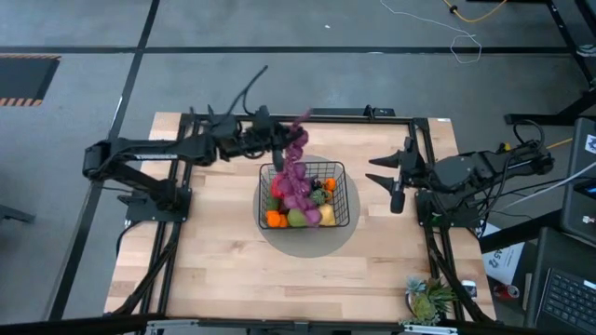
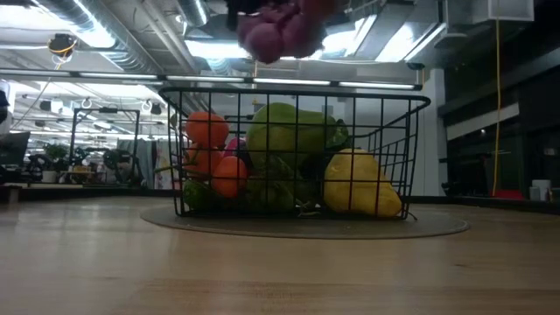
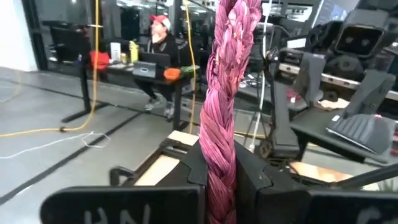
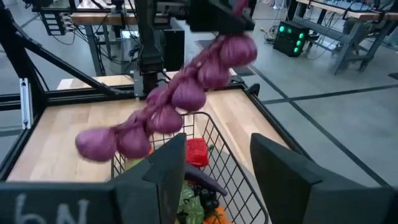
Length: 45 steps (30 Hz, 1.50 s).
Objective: Build produce basket
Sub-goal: Put the purple garlic into the black wire basket
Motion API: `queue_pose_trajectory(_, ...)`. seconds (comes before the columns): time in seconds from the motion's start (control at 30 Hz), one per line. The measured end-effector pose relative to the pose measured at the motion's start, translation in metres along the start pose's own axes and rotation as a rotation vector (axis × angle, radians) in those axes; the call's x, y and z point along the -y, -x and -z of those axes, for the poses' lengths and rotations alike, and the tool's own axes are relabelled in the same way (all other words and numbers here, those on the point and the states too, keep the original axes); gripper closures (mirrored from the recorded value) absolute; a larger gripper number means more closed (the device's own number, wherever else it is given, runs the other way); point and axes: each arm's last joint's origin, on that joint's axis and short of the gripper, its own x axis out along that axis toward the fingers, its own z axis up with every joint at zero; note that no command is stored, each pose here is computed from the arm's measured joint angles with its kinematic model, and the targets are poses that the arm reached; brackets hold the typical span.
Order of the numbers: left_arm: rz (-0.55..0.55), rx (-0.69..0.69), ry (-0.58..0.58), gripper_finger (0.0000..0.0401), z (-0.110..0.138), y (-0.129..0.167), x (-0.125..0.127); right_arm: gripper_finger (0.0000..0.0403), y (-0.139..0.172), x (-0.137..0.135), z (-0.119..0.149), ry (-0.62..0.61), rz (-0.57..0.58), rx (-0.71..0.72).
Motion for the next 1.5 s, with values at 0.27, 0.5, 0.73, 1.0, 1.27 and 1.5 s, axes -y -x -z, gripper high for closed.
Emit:
queue_pose_trajectory(0.27,0.081,0.134,-0.027,0.0379,0.007,-0.013,0.024,0.0221,0.0,0.002,0.009,-0.033,0.027,-0.076)
queue_pose_trajectory(0.5,0.081,0.164,-0.042,0.0378,0.004,-0.013,0.024,0.0221,0.003,0.008,0.02,-0.046,0.142,-0.154)
queue_pose_trajectory(0.73,0.079,0.153,-0.044,0.0379,0.005,-0.013,0.024,0.0221,0.031,0.022,0.031,-0.093,0.195,-0.18)
queue_pose_trajectory(1.0,0.079,0.151,-0.045,0.0379,0.006,-0.013,0.024,0.0221,0.035,0.029,0.085,-0.157,0.196,-0.042)
queue_pose_trajectory(1.27,0.079,0.152,-0.044,0.0379,0.005,-0.013,0.024,0.0221,0.015,0.016,0.139,-0.137,-0.121,0.193)
queue_pose_trajectory(1.5,0.075,0.158,-0.043,0.0379,0.005,-0.013,0.024,0.0221,0.009,0.019,0.158,-0.076,-0.284,0.383)
